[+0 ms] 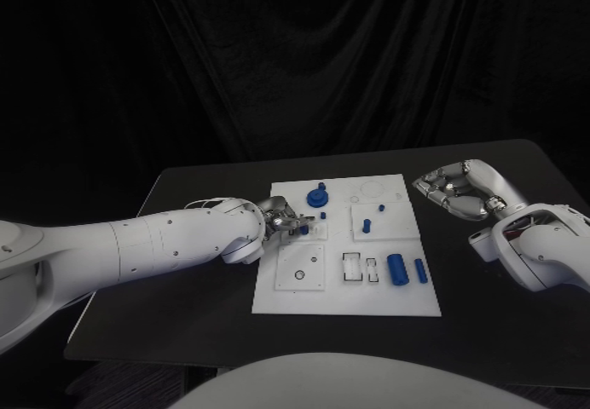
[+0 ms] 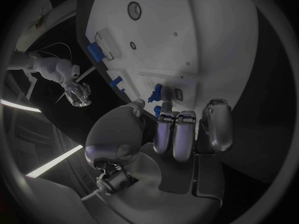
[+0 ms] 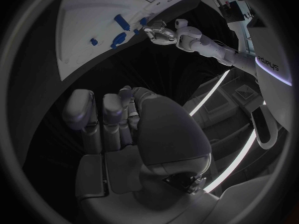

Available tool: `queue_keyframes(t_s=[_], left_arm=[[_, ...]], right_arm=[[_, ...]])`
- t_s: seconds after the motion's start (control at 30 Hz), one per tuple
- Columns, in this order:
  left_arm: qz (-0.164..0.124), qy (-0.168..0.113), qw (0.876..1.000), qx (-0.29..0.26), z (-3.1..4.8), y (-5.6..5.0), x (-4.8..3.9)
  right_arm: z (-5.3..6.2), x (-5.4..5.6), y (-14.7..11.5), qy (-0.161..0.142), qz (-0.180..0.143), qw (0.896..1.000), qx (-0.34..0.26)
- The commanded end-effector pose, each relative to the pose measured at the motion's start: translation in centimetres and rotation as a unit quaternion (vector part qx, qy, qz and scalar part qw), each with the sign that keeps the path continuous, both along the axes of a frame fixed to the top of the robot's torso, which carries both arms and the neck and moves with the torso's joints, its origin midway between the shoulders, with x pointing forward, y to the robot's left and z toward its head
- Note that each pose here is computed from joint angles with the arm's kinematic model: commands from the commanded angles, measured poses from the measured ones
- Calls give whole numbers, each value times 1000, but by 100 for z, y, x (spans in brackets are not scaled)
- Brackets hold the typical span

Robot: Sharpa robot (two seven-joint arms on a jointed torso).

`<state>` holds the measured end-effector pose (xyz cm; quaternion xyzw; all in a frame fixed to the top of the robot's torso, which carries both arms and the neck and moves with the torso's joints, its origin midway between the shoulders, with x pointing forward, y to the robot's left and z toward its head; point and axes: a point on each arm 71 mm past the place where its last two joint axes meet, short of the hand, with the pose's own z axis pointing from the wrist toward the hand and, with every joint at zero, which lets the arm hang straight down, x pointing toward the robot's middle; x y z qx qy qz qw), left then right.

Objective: Assemble the parts on the task board

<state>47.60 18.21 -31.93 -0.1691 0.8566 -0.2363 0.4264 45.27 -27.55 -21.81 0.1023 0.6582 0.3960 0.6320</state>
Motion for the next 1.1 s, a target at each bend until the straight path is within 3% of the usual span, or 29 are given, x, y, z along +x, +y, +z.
queue_keyframes(t_s=[0.03, 0.13, 0.33, 0.5, 0.67, 0.87, 1.03, 1.1], left_arm=[[-12, 21, 1000, 4, -82, 3, -57], [-11, 12, 1000, -1, -68, 5, -56], [8, -35, 999, -18, 11, 39, -61], [5, -69, 998, -5, 139, 108, -64], [3, -86, 996, 6, 401, 157, 17], [-4, -85, 996, 23, 704, 235, 101], [-12, -83, 996, 35, 914, 256, 157], [-18, -76, 996, 41, 955, 253, 171]], right_arm=[[-23, -4, -8, 10, -5, 1000, -2], [-24, -5, -9, 10, -5, 1000, -2], [-22, -13, -25, 10, -7, 1000, -2], [-21, -13, -40, 10, -10, 1000, -2], [-21, -11, -44, 9, -12, 1000, -3], [-22, -5, -35, 9, -11, 1000, -3], [-22, -5, -33, 9, -12, 1000, -3], [-22, -5, -34, 9, -12, 1000, -3]])
